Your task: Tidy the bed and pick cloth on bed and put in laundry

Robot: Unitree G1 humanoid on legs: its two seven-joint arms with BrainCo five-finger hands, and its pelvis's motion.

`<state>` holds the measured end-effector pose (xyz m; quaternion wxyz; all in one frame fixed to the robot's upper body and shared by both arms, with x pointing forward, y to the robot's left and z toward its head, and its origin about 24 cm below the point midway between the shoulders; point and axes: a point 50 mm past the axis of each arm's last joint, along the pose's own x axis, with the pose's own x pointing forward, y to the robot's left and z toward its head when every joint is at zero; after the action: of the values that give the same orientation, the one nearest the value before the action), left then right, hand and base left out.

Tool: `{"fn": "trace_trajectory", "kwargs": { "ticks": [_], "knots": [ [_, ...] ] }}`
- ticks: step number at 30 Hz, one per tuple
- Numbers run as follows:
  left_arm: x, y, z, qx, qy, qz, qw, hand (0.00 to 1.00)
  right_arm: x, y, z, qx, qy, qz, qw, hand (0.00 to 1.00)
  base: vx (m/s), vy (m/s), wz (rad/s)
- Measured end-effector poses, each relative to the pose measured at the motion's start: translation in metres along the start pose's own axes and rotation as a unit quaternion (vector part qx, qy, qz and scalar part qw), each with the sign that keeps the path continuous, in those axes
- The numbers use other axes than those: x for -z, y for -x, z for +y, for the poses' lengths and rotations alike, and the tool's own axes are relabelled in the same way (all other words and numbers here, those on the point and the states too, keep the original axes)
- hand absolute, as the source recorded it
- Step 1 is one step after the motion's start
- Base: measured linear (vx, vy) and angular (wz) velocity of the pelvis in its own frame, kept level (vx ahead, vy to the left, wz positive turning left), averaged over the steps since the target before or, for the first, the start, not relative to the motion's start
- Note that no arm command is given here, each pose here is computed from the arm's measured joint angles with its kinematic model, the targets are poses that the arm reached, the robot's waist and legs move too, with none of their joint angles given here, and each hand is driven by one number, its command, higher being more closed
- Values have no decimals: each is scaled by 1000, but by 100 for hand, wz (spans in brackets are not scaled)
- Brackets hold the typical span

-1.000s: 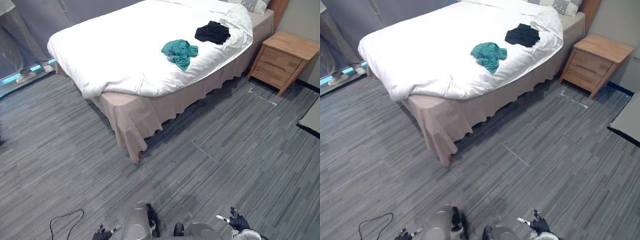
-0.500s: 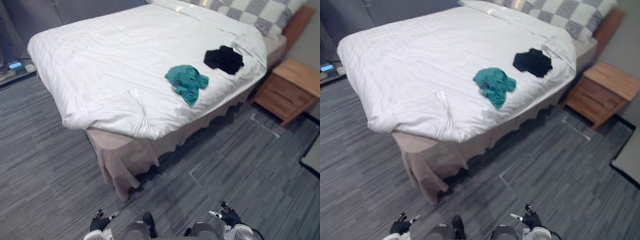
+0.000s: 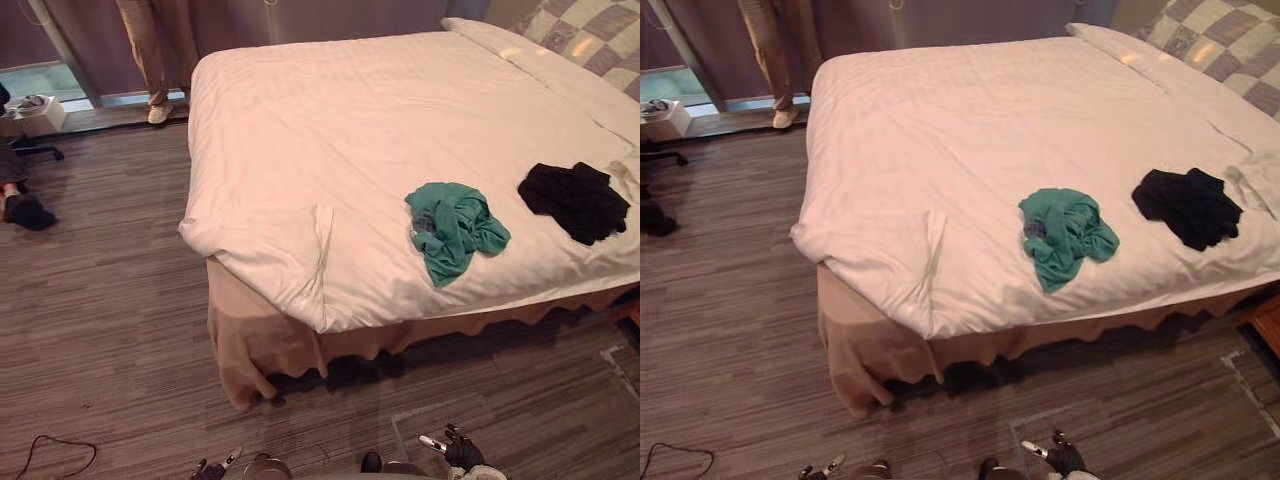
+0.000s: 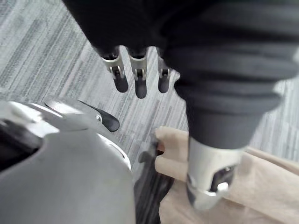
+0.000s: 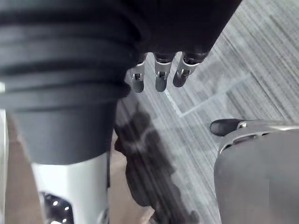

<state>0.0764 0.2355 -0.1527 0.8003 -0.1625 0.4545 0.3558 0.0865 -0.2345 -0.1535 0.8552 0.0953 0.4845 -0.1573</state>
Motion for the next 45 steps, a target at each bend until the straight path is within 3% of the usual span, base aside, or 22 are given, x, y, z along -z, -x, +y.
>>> {"fn": "trace_trajectory", "kwargs": {
  "ticks": [4, 7, 13, 17, 24, 29, 37, 42, 45],
  "knots": [
    [-59, -2, -3, 19, 72, -118, 990, 0, 1, 0, -3, 11, -7, 5, 1000, 0, -70, 13, 18],
    [-104, 6, -19, 56, 82, -208, 973, 0, 7, 3, -8, 23, -10, 13, 1000, 0, -126, 12, 32],
    [-215, 45, -36, 71, -17, -416, 906, 0, 16, 7, -14, 40, -9, 18, 999, 0, -33, 33, -4],
    [-253, 67, -49, 95, -53, -481, 870, 0, 17, 9, -16, 48, -5, 16, 999, 0, 85, 24, -18],
    [-273, 89, -102, 157, -185, -523, 817, 0, 14, 7, -12, 43, -13, 17, 999, 0, 78, 19, -18],
    [-281, 94, -131, 189, -235, -516, 801, 0, 22, 9, -13, 40, -7, 28, 999, 0, -19, 0, -14],
    [-279, 72, -146, 157, -308, -459, 819, 0, 30, 11, -7, 29, 1, 40, 999, 0, -64, 2, -17],
    [-301, 87, -164, 134, -335, -487, 795, 0, 9, 5, -2, 16, 17, 8, 1000, 0, -36, 6, -14],
    [-337, 120, -182, 115, -326, -543, 765, 0, -26, -6, 13, -6, 20, -37, 999, 0, -36, -2, -7]
  ]
}}
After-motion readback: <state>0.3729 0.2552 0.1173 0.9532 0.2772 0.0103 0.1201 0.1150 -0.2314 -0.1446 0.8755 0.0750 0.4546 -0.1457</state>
